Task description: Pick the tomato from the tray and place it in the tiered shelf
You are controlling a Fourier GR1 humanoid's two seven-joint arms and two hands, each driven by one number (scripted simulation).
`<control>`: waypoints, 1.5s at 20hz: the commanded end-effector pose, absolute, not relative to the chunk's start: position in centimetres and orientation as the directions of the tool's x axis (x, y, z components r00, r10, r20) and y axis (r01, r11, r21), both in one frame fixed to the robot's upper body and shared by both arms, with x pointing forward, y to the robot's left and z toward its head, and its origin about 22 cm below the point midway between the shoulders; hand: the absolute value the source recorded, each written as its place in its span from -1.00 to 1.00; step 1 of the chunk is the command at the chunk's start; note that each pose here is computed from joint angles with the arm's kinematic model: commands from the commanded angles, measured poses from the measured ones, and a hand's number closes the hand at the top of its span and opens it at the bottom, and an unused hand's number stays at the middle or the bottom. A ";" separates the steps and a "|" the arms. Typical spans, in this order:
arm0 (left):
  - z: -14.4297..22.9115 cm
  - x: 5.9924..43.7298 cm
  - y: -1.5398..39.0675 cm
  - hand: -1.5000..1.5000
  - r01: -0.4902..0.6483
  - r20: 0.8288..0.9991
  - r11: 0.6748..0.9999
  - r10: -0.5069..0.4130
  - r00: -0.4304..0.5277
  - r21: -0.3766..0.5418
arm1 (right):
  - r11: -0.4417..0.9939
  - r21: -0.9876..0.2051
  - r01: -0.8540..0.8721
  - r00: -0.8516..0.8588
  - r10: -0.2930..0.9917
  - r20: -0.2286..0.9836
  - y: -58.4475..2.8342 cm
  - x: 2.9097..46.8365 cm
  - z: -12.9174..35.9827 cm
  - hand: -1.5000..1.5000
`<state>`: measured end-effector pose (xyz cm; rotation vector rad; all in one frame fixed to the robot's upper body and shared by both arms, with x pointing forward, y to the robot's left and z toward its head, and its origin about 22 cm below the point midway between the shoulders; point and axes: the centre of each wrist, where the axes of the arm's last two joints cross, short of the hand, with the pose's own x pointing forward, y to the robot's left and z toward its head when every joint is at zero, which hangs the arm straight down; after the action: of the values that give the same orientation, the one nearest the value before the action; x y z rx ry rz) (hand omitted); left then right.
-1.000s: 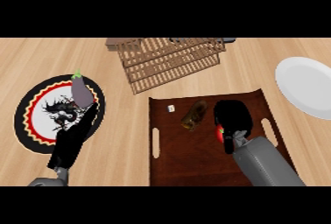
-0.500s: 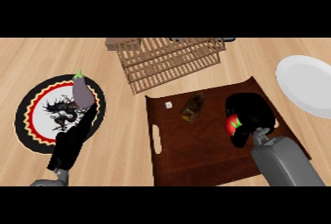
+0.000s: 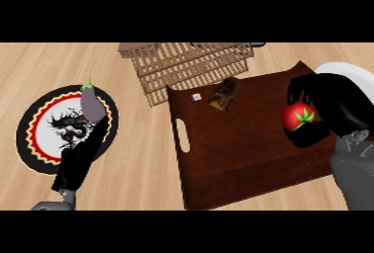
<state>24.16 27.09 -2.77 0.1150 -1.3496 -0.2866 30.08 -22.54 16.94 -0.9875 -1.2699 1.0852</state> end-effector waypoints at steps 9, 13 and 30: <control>-3.4 23.3 25.6 0.00 0.154 0.938 0.960 -0.263 0.224 0.233 | 0.511 -0.828 0.230 -0.077 0.858 0.508 -20.5 32.3 26.8 1.00; -2.8 24.7 26.7 0.00 0.150 0.942 0.962 -0.255 0.220 0.226 | 0.482 -0.836 0.263 -0.062 0.873 0.484 -20.1 36.1 31.7 1.00; -2.8 25.2 26.2 0.00 0.191 0.939 0.948 -0.290 0.182 0.256 | 0.417 -0.883 0.214 -0.057 0.908 0.415 -15.6 46.6 28.8 1.00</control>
<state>25.44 25.61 -2.10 0.0870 -1.3719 -0.3268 45.23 -16.36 30.21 -1.0355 -1.5558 0.7301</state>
